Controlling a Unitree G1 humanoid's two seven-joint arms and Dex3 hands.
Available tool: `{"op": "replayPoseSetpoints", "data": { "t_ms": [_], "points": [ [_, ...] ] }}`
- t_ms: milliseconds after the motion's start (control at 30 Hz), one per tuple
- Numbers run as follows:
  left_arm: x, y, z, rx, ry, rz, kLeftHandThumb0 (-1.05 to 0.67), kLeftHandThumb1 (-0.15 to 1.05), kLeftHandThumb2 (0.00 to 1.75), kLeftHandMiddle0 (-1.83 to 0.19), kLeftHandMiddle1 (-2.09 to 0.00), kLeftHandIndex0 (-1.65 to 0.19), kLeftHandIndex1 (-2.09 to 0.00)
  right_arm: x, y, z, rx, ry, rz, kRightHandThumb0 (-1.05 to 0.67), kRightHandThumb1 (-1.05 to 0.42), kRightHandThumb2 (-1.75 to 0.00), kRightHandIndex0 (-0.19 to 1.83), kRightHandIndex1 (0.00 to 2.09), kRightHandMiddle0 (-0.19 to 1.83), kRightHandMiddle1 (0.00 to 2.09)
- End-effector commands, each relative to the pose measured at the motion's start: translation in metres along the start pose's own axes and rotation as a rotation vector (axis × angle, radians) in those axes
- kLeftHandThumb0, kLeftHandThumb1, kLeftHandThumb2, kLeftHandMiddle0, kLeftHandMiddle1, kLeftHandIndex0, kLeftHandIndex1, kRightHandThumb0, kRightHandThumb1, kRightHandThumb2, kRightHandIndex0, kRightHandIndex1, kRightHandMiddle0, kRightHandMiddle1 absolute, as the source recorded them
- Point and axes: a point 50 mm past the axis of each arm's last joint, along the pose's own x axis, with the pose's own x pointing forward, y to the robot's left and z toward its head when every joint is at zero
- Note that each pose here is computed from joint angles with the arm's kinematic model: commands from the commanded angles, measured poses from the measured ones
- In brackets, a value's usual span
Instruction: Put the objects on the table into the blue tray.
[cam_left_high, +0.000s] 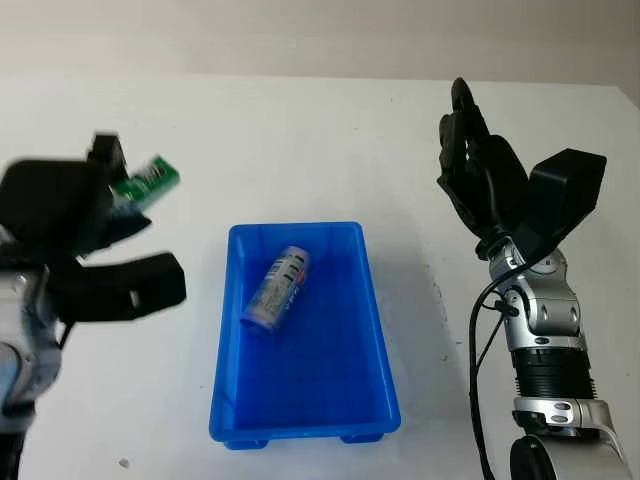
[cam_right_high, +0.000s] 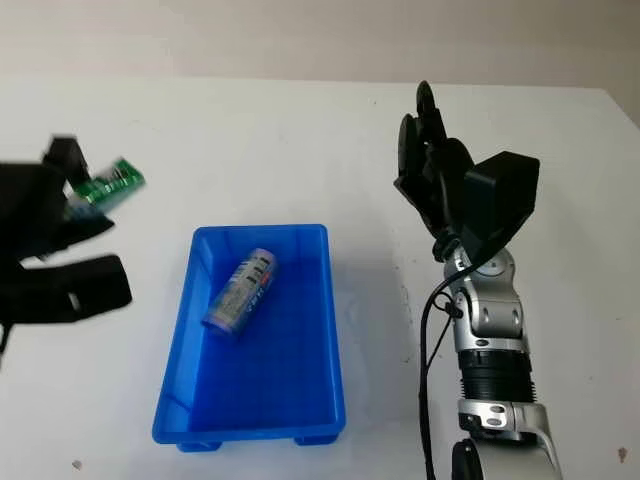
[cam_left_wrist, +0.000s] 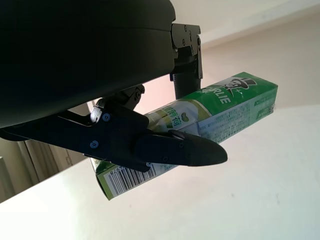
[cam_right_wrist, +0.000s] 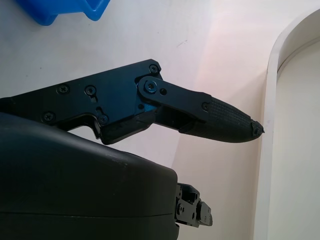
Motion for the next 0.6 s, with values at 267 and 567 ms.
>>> {"op": "replayPoseSetpoints", "data": {
  "t_ms": [267,567],
  "points": [
    [-0.014,0.058,0.030,-0.190,-0.224,0.204,-0.45,1.05,0.12,-0.85,-2.09,-0.32,-2.09,0.000,-0.001,0.004,-0.011,-0.016,0.002,-0.74,-1.05,-0.75,-0.19,0.00,-0.19,0.00],
    [-0.041,0.070,0.065,-0.250,-0.531,-0.033,-0.42,1.05,0.24,-0.59,-2.07,-0.30,-1.97,-0.001,0.000,0.002,-0.006,-0.008,-0.002,-0.74,-1.05,-0.75,-0.19,0.00,-0.19,0.00]
  ]
}}
